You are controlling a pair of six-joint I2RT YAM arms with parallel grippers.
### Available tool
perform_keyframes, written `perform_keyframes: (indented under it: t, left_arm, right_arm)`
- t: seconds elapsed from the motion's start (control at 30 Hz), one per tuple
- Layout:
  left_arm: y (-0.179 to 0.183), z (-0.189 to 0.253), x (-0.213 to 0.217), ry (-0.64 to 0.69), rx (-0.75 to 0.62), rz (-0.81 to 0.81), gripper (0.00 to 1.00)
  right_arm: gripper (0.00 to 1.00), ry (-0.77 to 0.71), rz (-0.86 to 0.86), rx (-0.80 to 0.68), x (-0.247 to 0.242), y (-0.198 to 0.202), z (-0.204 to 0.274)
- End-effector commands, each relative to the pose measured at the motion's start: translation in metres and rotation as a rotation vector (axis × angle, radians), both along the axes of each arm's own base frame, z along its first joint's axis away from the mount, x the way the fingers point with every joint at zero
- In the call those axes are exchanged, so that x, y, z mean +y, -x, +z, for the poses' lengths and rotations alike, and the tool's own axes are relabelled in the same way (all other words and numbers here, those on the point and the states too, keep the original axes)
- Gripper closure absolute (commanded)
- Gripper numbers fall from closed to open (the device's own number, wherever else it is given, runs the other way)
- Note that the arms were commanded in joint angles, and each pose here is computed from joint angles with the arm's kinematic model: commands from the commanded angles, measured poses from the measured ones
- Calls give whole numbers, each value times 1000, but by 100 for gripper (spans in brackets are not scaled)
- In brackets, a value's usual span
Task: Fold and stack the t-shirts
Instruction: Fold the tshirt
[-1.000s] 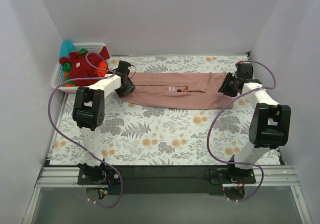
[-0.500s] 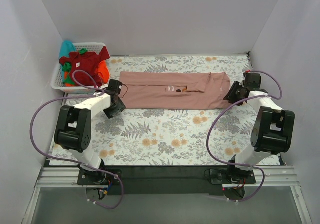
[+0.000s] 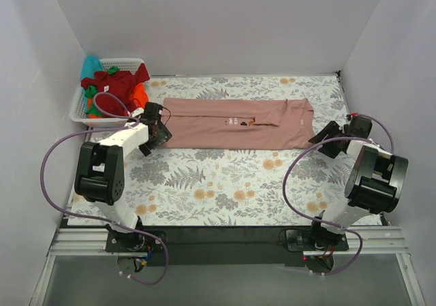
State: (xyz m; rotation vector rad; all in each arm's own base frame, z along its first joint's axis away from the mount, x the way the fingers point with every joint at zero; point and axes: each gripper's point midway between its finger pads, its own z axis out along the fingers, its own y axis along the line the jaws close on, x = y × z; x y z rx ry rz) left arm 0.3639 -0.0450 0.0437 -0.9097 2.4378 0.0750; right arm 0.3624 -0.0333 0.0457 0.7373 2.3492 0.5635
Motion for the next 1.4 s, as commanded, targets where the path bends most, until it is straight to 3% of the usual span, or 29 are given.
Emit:
perform_keyframes:
  t: [0.0, 0.3, 0.67, 0.83, 1.03, 1.13, 1.17, 1.37]
  left_arm:
    - [-14, -1, -1, 33, -25, 27, 25]
    - [-18, -17, -6, 40, 16, 2, 36]
    - [-11, -30, -3, 20, 53, -16, 67]
    - [-5, -36, -1, 13, 67, -15, 76]
    - [-3, -37, 2, -3, 75, -14, 85]
    - [1, -34, 8, -30, 81, -1, 97]
    - [4, -35, 11, -40, 91, 5, 100]
    - [30, -30, 27, -46, 122, 46, 100]
  right_arm:
    - [34, -55, -3, -72, 0, -3, 10]
    - [45, 43, 90, -166, -5, -10, 21]
    - [46, 58, 200, -210, -3, -25, 17]
    - [52, 16, 259, -233, 5, -30, 15]
    - [66, 4, 255, -193, 6, -24, -1]
    - [84, 23, 195, -165, -7, -16, -6]
    - [96, 34, 171, -168, -12, -15, -2]
    - [99, 47, 13, -86, -42, 8, -12]
